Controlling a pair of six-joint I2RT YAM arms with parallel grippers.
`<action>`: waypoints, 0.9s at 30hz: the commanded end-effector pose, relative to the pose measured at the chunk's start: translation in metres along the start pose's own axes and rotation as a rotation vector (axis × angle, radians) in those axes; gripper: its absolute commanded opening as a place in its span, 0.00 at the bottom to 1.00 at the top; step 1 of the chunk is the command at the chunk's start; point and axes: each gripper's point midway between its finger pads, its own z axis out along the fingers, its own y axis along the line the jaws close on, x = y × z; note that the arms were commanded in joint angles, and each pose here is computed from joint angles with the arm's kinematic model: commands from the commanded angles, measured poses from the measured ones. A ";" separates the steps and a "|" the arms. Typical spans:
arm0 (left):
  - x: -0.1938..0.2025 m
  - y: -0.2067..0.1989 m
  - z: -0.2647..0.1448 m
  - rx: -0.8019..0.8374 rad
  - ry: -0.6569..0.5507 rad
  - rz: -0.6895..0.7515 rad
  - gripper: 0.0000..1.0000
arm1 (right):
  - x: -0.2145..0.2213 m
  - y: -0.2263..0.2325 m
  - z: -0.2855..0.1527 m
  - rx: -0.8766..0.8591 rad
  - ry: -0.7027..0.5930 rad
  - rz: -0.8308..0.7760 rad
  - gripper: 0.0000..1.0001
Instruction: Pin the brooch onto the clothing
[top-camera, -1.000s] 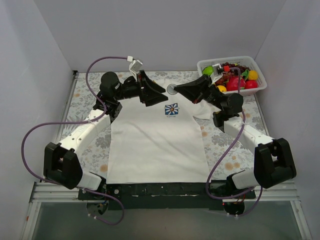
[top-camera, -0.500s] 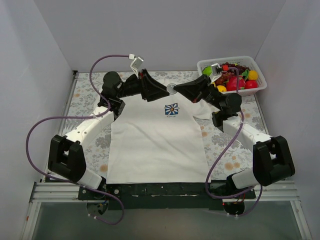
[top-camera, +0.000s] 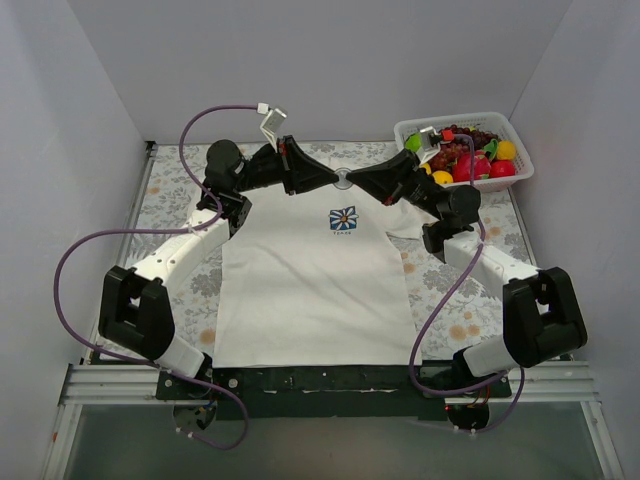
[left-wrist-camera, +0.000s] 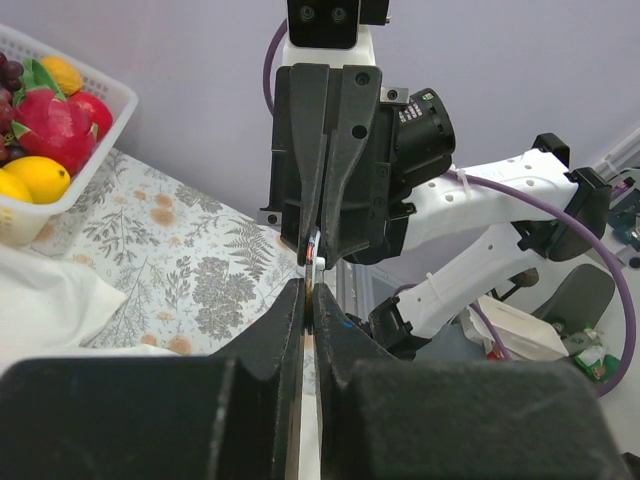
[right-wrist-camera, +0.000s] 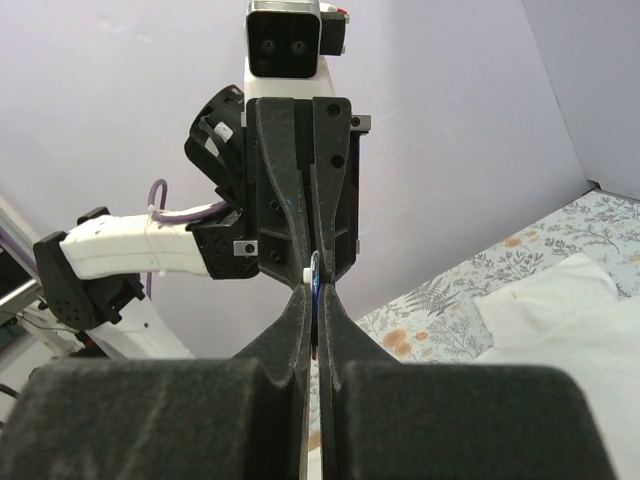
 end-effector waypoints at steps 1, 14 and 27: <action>-0.016 -0.015 0.001 0.013 -0.027 0.057 0.00 | -0.019 0.030 0.005 -0.110 -0.054 -0.121 0.02; -0.019 -0.013 -0.003 -0.050 -0.021 0.092 0.00 | -0.015 0.032 0.007 -0.119 0.001 -0.140 0.44; -0.020 -0.018 -0.002 -0.027 -0.025 0.089 0.00 | -0.005 0.022 0.009 -0.139 0.035 -0.077 0.25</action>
